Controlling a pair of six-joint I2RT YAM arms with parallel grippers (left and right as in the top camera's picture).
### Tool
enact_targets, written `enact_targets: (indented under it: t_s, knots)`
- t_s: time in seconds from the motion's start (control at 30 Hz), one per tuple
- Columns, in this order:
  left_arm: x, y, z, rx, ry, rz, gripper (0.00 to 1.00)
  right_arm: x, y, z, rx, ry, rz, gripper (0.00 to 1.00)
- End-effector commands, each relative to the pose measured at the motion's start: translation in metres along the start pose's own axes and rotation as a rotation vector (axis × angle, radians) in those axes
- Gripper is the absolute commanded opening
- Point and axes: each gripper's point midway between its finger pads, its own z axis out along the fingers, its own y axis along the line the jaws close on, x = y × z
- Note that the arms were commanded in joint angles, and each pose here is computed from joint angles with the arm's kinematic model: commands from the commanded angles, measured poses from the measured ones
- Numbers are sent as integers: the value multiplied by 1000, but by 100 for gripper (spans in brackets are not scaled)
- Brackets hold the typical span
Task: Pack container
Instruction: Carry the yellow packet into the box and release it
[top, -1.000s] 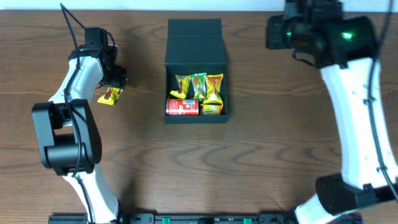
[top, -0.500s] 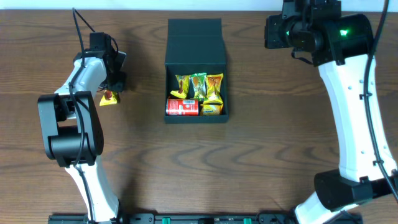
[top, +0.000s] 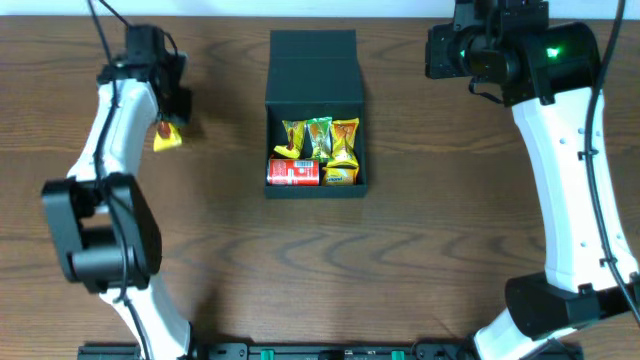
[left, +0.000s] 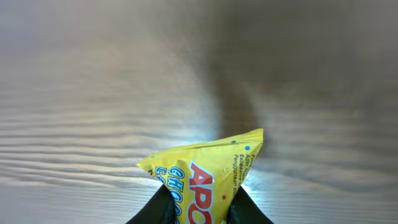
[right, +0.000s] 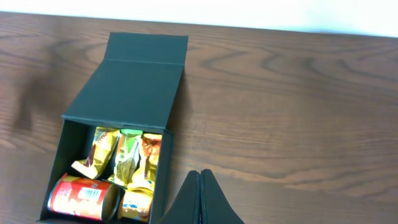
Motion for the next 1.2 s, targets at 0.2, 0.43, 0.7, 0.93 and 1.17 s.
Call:
enact_targets:
  t_s: [0.2, 0.43, 0.7, 0.93, 1.17]
  knots:
    - [-43, -85, -83, 170, -168, -98, 12, 11, -28, -4, 97, 43, 9, 1]
    - [-37, -168, -80, 174, -152, -5, 15, 16, -88, -56, 182, 4, 100, 1]
    - [-13, -211, -24, 187, -26, 8, 14, 27, -113, -88, 182, -8, 155, 2]
    - [-13, -221, -14, 217, -12, -58, 15, 27, -112, -87, 182, -8, 154, 1]
    - [6, -228, -3, 202, 62, -65, 15, 27, -112, -87, 183, -9, 154, 2]
